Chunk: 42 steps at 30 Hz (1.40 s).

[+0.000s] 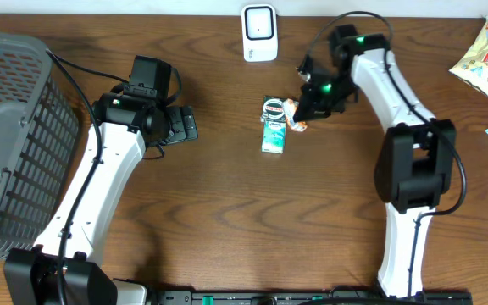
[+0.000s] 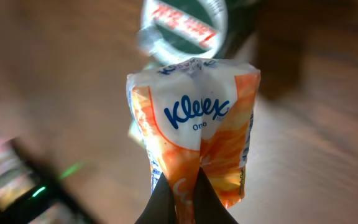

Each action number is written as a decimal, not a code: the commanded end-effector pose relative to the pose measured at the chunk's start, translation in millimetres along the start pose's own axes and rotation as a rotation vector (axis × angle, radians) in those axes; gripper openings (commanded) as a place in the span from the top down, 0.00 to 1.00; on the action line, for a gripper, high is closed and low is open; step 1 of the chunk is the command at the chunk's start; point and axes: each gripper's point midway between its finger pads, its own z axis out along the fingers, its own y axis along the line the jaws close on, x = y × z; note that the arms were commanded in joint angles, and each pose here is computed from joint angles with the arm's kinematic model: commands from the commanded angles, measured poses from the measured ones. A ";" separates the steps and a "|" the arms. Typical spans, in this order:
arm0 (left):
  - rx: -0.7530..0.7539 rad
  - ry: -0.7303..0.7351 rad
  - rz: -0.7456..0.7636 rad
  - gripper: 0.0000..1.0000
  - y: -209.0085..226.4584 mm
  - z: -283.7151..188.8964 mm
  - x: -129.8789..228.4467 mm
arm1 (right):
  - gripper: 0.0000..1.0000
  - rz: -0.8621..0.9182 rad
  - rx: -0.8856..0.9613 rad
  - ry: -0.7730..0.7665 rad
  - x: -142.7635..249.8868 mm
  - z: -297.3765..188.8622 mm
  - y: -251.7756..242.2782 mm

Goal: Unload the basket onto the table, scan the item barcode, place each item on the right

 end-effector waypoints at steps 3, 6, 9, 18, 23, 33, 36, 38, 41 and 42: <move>-0.014 -0.004 0.002 0.02 3.6 -0.6 -1.8 | 0.99 -0.038 -0.311 -0.041 9.4 -5.9 13.0; -0.014 -0.003 0.002 0.02 3.6 -0.6 -1.7 | 0.99 0.031 -0.379 -0.040 23.8 7.4 -4.1; -0.014 -0.003 0.002 0.02 3.6 -0.6 -1.7 | 0.99 0.126 -0.416 -0.054 38.4 20.6 -29.6; -0.014 -0.003 0.002 0.03 3.6 -0.6 -1.7 | 0.69 0.306 -0.207 -0.114 38.0 -14.2 -108.5; -0.014 -0.003 0.002 0.02 3.6 -0.6 -1.7 | 0.60 0.304 -0.118 -0.109 31.7 -50.9 -112.0; -0.014 -0.003 0.002 0.02 3.6 -0.6 -1.7 | 0.47 0.184 -0.089 -0.015 32.1 -12.9 -75.8; -0.014 -0.003 0.002 0.02 3.6 -0.6 -1.7 | 0.51 0.208 -0.035 0.007 35.3 6.6 -80.5; -0.014 -0.003 0.002 0.02 3.6 -0.6 -1.7 | 0.55 0.245 0.008 0.022 39.8 17.9 -86.6; -0.014 -0.003 0.002 0.02 3.6 -0.6 -1.7 | 0.60 0.279 0.084 0.040 47.4 29.9 -99.5; -0.014 -0.003 0.002 0.03 3.6 -0.6 -1.7 | 0.65 0.285 0.106 0.046 49.5 31.8 -103.0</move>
